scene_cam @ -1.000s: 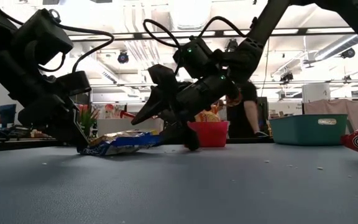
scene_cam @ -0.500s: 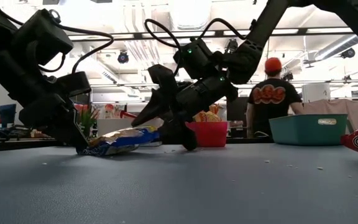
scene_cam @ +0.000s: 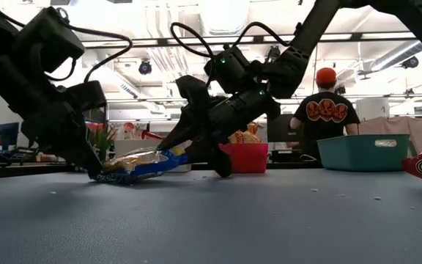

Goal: Sort Maruchan noodles
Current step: Put the top blue noodle pack into the green bin

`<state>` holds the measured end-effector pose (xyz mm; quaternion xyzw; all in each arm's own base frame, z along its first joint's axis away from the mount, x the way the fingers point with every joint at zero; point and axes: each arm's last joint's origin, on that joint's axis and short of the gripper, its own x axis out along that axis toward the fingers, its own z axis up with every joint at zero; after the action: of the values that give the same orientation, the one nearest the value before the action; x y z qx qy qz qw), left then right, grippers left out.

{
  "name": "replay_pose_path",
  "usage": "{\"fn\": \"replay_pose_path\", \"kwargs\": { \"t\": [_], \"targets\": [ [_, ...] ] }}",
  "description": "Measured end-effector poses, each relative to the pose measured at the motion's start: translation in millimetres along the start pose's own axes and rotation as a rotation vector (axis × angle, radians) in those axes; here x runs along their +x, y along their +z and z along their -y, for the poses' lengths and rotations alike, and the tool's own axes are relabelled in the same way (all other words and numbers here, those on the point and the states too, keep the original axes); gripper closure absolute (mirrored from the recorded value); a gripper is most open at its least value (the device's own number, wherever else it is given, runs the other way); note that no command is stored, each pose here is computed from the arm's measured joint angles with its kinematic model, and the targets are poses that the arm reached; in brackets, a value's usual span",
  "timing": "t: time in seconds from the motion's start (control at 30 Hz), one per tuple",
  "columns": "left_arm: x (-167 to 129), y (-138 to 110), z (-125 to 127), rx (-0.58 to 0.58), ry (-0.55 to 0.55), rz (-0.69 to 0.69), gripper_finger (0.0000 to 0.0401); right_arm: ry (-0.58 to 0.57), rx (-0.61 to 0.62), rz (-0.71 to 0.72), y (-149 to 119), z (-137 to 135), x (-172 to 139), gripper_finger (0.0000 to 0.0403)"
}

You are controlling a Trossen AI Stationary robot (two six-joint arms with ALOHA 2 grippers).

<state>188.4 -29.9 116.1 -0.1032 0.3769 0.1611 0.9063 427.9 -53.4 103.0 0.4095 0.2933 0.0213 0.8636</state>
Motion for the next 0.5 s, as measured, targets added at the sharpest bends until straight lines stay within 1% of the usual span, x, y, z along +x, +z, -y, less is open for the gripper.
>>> {"fn": "replay_pose_path", "kwargs": {
  "t": [0.13, 0.2, 0.3, 0.37, 0.5],
  "targets": [
    [-11.6, 7.3, 0.1, -0.003, -0.041, 0.006, 0.0391, 0.011, -0.1, -0.014, 1.5, -6.7, -4.8, 0.0275],
    [-18.8, 12.8, -0.2, 0.007, -0.055, 0.038, 0.0382, 0.012, -0.149, -0.02, 1.2, -9.3, -6.4, 0.0276],
    [-28.8, 20.1, -1.8, 0.018, -0.07, 0.105, 0.0364, 0.009, -0.189, -0.013, 2.5, -10.7, -8.3, 0.0276],
    [-34.8, 24.1, -3.3, 0.008, -0.067, 0.15, 0.0348, -0.007, -0.205, -0.003, 3.2, -10.4, -8.7, 0.0277],
    [-43.5, 27.9, -5.2, -0.017, -0.086, 0.192, 0.0307, -0.077, -0.247, 0.01, 1.0, -11.0, -8.2, 0.0277]
  ]
}}
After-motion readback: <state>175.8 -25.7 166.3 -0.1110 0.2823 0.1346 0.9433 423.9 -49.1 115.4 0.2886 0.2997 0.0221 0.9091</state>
